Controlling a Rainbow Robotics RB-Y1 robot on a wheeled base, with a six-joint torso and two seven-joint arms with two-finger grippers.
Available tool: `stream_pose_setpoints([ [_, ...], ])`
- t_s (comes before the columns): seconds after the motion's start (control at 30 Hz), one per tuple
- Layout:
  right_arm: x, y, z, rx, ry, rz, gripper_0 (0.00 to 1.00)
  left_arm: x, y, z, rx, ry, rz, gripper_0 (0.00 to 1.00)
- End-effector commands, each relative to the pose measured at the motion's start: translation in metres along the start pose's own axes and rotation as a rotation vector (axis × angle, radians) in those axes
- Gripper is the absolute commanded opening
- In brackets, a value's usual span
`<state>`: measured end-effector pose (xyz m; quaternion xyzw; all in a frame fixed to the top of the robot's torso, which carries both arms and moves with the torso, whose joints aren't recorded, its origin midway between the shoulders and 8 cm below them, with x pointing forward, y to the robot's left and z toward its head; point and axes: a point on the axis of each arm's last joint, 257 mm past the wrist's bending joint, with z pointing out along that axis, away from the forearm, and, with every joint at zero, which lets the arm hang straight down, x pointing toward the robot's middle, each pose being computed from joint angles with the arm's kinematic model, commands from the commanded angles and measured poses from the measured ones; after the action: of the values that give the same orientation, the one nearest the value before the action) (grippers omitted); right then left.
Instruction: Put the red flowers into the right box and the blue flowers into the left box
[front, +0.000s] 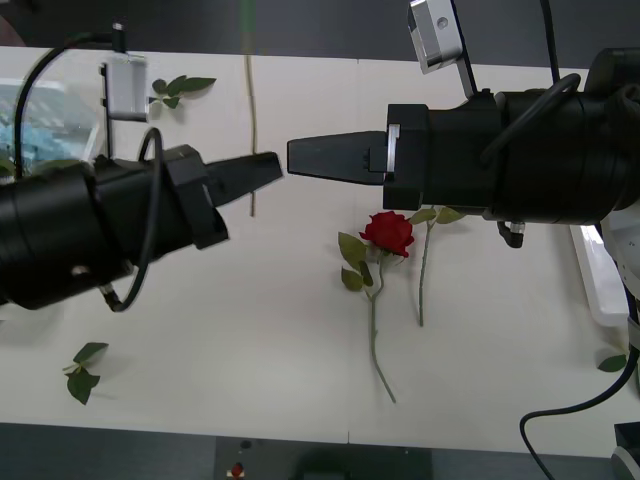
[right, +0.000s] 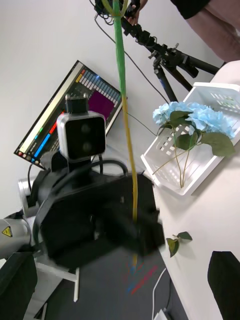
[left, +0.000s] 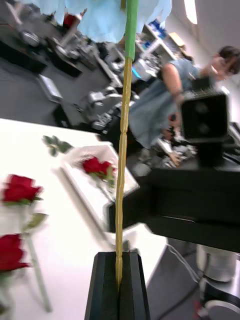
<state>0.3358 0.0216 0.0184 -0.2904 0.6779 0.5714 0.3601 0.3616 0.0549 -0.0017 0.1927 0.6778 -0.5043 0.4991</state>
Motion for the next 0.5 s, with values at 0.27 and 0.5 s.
stream_pose_setpoints([
  [0.27,-0.004,-0.029,-0.022,0.154,0.01,-0.054,1.0,-0.05,0.111,-0.094,-0.325,-0.071,-0.037,0.0],
  [0.5,-0.001,-0.09,-0.06,0.415,0.02,0.089,1.0,-0.08,0.177,-0.171,-0.518,-0.089,-0.066,0.0],
])
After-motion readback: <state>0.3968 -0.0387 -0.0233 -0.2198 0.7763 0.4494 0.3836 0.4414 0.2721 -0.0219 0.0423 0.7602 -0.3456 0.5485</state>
